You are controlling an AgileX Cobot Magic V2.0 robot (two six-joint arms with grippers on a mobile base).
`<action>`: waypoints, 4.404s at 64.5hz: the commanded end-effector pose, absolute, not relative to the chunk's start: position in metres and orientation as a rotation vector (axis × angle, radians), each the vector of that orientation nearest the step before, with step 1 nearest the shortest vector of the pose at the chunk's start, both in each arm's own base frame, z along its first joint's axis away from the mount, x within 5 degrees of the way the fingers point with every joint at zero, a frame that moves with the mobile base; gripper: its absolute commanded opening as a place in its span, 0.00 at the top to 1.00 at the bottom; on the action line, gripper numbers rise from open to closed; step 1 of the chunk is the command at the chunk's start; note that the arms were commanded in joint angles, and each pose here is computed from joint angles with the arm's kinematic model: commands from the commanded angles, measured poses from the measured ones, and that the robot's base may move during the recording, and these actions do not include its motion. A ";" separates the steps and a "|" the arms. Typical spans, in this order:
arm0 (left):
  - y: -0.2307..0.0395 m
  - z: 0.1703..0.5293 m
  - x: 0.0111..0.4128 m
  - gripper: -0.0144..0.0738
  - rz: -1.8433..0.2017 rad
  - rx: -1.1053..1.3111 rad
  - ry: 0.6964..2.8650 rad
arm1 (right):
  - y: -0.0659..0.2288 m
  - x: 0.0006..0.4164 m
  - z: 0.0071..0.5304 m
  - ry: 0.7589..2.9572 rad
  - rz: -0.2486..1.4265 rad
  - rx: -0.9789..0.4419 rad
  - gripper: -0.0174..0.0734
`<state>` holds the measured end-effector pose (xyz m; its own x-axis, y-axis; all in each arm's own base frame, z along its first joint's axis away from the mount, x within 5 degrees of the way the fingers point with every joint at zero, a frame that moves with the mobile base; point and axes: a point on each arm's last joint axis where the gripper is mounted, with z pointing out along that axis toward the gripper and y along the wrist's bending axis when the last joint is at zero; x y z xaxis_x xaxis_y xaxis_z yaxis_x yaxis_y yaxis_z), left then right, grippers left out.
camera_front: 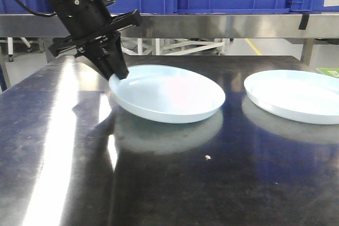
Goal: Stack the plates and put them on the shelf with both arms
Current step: 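Carry the plate toward the center and set it down, releasing, then withdraw the left gripper and move the right gripper over the other plate, then grasp the rim of the second white plate with the right gripper and lift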
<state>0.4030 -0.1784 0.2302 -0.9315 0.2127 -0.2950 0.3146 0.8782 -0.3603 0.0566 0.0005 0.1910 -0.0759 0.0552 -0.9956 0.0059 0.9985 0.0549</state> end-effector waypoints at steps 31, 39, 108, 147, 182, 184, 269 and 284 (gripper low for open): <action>-0.152 0.333 0.360 0.74 -0.377 0.450 2.387 | -0.001 0.055 0.199 1.549 0.021 0.045 0.75; -0.138 0.337 0.344 0.74 -0.291 0.441 2.243 | -0.001 0.055 0.199 1.549 0.021 0.045 0.75; -0.029 0.304 0.114 0.74 -0.154 0.244 1.588 | -0.001 0.055 0.199 1.549 0.021 0.045 0.75; -0.026 0.315 0.114 0.74 -0.157 0.190 1.558 | -0.001 0.055 0.200 1.531 0.020 0.046 0.75; -0.022 0.315 0.115 0.74 -0.131 0.165 1.562 | 0.003 0.053 0.248 1.547 0.213 0.171 0.75; -0.022 0.315 0.115 0.74 -0.131 0.165 1.562 | 0.004 0.055 0.252 1.578 0.215 0.169 0.75; -0.022 0.315 0.115 0.74 -0.131 0.165 1.562 | -0.018 0.316 0.292 2.694 0.234 0.243 0.74; -0.022 0.315 0.115 0.74 -0.131 0.165 1.562 | -0.045 0.361 0.281 2.770 0.120 0.248 0.60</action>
<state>0.1141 -0.0230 0.2931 -0.1216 0.0511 -0.9913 0.2021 0.9790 0.0257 0.3515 -0.0369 0.2626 -0.9399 0.1931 -0.2817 0.1601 0.9777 0.1360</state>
